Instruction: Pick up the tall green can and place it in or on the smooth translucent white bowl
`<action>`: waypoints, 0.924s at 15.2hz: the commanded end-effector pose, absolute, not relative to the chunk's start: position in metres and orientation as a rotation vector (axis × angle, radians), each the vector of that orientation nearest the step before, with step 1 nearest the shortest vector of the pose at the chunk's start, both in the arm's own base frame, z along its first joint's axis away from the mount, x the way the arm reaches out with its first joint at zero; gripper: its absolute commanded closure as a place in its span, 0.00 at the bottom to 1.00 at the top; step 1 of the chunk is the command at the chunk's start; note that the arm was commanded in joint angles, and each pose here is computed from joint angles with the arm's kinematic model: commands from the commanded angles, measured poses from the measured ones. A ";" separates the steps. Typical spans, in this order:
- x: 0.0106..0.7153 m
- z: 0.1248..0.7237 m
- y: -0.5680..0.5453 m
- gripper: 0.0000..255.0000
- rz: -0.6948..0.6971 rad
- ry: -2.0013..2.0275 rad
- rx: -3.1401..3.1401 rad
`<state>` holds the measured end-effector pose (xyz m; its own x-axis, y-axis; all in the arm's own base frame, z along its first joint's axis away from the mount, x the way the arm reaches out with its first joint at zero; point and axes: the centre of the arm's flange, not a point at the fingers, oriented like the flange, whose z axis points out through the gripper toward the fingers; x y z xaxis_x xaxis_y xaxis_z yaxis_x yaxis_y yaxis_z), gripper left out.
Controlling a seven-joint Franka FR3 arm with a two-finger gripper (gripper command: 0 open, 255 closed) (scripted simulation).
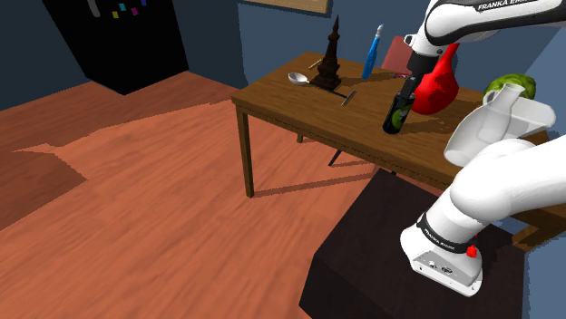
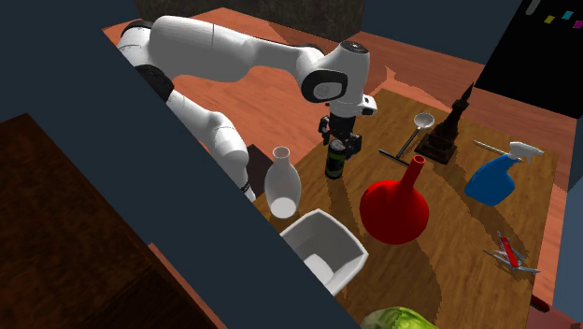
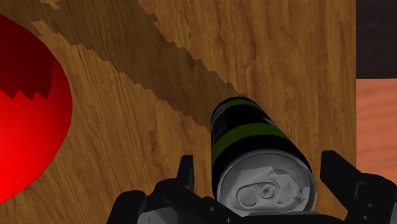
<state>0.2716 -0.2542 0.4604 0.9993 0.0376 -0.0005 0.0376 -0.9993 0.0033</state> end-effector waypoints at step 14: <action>0.272 0.465 -0.254 1.00 -0.001 0.059 3.138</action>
